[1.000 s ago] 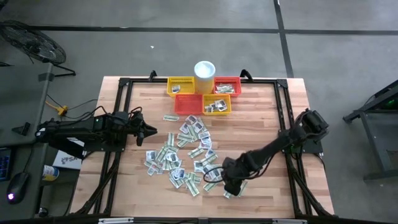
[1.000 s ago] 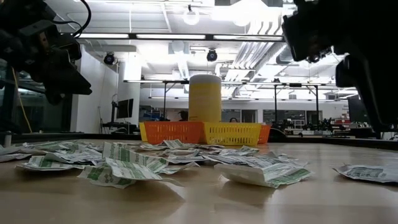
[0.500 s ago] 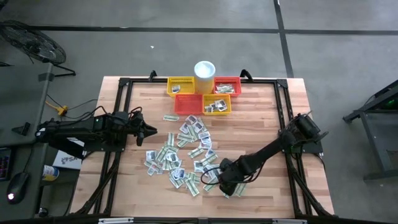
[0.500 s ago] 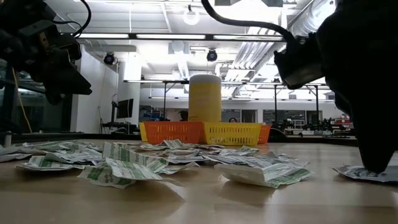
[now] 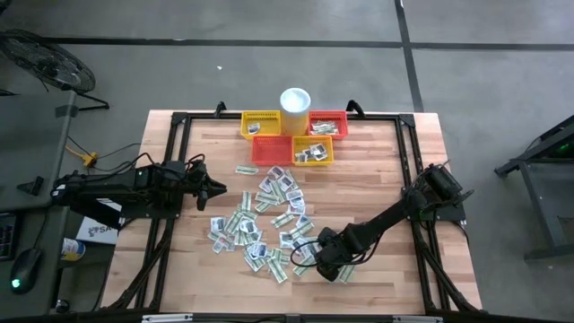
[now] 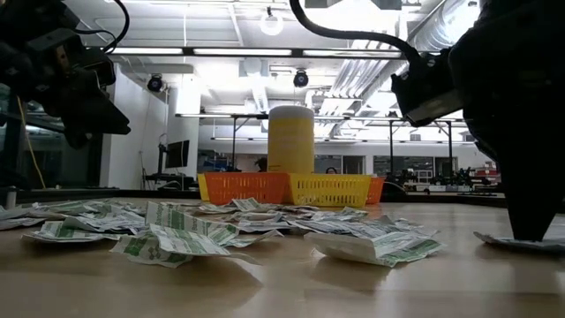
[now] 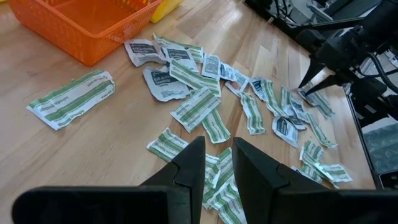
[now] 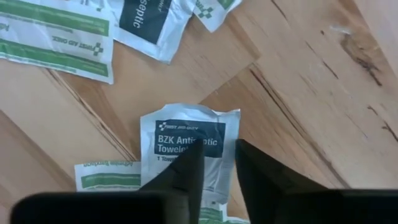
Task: Pick & Place First Aid Supplies
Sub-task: Put the black towelette pack into the bottom yellow basket
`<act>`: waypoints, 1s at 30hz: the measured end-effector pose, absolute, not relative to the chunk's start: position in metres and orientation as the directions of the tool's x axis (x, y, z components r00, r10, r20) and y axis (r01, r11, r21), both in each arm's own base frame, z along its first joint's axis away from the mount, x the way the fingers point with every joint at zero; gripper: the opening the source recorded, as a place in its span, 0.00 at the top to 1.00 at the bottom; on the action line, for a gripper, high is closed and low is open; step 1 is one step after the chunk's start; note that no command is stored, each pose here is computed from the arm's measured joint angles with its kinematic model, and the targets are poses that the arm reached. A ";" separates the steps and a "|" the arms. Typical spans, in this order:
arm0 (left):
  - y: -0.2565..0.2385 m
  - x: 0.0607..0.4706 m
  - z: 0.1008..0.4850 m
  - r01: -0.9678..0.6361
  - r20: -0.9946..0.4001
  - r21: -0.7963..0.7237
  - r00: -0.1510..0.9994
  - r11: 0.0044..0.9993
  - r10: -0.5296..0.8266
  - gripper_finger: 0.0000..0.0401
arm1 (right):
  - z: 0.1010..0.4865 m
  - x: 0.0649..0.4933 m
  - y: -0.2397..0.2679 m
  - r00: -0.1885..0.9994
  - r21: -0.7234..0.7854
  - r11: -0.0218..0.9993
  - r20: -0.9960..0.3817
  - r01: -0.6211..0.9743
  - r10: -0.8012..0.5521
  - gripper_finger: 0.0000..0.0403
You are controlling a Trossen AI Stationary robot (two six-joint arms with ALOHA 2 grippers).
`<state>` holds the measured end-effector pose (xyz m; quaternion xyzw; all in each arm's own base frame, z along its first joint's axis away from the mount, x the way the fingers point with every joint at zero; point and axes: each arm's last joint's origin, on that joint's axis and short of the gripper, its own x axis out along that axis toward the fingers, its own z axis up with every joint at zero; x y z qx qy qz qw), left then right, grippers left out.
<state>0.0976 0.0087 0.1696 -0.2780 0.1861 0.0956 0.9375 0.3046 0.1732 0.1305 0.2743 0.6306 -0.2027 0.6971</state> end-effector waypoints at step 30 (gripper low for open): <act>0.009 0.098 0.170 -0.283 -0.402 -0.486 0.913 0.827 0.076 0.80 | 0.218 0.300 0.089 0.284 0.142 0.750 -0.957 0.646 -0.063 1.00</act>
